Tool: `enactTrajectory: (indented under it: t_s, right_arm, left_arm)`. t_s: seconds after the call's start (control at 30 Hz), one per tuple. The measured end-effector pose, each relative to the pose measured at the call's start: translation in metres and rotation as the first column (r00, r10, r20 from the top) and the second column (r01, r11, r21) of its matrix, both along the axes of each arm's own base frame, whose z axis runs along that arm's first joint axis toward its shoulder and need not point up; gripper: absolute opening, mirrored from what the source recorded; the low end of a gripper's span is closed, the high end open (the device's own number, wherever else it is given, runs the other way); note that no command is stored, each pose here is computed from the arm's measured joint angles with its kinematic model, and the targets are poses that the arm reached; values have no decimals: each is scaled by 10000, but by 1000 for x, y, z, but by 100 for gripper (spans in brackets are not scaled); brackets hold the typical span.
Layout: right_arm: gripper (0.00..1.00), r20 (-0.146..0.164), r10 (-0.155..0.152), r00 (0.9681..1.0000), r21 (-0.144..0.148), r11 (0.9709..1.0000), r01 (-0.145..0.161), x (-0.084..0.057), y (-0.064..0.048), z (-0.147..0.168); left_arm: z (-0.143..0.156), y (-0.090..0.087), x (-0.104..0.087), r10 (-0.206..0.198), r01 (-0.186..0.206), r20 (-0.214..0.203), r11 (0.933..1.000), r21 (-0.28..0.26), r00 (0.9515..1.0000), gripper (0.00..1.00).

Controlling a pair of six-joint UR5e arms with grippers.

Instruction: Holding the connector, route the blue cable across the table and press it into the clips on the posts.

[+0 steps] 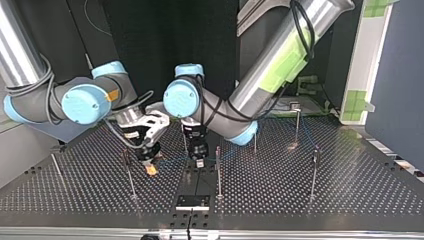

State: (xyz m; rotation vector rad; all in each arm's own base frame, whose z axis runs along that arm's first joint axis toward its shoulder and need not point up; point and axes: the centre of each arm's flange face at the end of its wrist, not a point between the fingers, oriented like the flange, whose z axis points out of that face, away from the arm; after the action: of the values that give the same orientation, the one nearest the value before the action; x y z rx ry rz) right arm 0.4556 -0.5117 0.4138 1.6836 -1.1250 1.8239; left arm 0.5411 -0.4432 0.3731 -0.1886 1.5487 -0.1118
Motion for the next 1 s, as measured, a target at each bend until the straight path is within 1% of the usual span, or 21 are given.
enactTrajectory:
  t_s: [0.13,0.23,0.3,0.47,0.57,0.67,0.83,1.0]
  right_arm:
    - [0,-142,16,9999,146,9999,-14,-1,3,-9]
    - [0,-251,17,9997,285,9996,-10,-2,5,-18]
    - [0,-314,18,9995,385,9993,-6,-3,7,-23]
    - [0,-487,29,9988,652,9979,3,-7,12,-37]
    - [0,-650,12,9979,759,9971,37,-11,15,-46]
    - [0,-847,10,9964,801,9968,58,-15,19,-53]
    - [0,-1063,9,9943,882,9961,86,-22,28,-61]
    - [0,-1258,44,9920,1013,9948,84,-26,35,-72]
  left_arm:
    - [-3,2,-14,219,-219,-289,9998,2,9993,0]
    - [1,7,-22,370,-373,-244,9992,-118,9990,0]
    - [4,8,-26,352,-355,-158,9992,-203,9993,0]
    - [15,12,-36,69,-62,162,9991,-425,9998,0]
    - [13,12,-39,-150,163,262,9986,-502,9995,0]
    - [6,10,-42,-359,373,294,9980,-511,9989,0]
    - [-11,7,-46,-756,771,302,9957,-507,9967,0]
    - [-26,8,-49,-865,881,306,9944,-576,9958,0]
